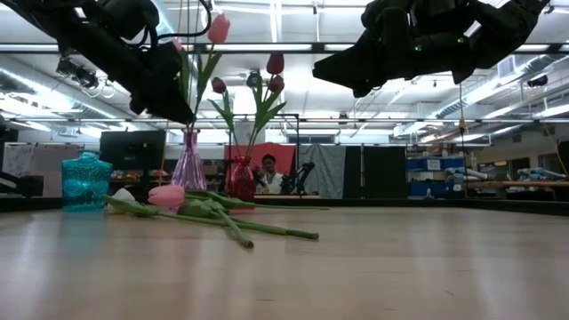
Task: Sort flowers into vase by color
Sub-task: Put the pink flower into the purple vase
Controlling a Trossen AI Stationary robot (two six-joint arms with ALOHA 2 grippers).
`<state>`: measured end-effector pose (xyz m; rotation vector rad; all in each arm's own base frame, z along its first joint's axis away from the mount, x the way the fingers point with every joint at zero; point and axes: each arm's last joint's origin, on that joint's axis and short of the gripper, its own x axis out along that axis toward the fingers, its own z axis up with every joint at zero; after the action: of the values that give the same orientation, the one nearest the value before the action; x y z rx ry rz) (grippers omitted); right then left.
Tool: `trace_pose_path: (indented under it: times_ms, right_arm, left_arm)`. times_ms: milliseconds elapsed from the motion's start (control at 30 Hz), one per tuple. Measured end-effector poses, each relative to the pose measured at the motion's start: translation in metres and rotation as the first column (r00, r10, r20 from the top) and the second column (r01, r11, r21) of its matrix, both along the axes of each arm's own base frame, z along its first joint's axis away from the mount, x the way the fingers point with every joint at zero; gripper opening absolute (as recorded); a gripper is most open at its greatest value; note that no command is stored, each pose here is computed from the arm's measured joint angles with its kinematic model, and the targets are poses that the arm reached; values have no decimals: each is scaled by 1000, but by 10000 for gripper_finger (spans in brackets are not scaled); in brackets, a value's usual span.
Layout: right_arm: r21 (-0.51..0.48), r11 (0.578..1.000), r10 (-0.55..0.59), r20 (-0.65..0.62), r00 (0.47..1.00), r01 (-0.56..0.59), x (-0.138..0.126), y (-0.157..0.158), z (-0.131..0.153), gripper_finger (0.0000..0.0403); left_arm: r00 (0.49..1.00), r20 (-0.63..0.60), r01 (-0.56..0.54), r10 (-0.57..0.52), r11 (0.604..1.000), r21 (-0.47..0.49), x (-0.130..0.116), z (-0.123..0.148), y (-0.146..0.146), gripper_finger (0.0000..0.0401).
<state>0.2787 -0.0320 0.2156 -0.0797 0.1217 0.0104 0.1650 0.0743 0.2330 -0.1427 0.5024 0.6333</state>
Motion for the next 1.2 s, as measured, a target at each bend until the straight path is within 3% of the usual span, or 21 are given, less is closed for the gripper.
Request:
trace_pose_path:
  times_ms: [500, 667, 900, 1033, 1200]
  right_arm:
    - [15, 1000, -2, -9, 1000, 2, 0, 0, -1, 131]
    - [4, 1000, 7, -86, 996, -7, -1, 2, -8, 131]
    - [-25, 998, -65, -203, 977, 61, 23, 7, -22, 127]
    - [-2, 1000, -19, -267, 963, 19, 53, 6, -40, 126]
    - [-9, 1000, 3, -434, 901, -8, 93, 2, -65, 126]
  left_arm:
    - [998, 67, -10, 10, 1000, 2, -38, 18, -15, 148]
    - [991, 85, 108, -102, 992, -59, -51, 19, -25, 148]
    - [891, 266, 416, -367, 896, -156, -41, 9, -37, 148]
    - [855, 305, 487, -420, 853, -189, -33, -4, -43, 148]
    - [821, 344, 532, -456, 830, -169, -26, -13, -51, 147]
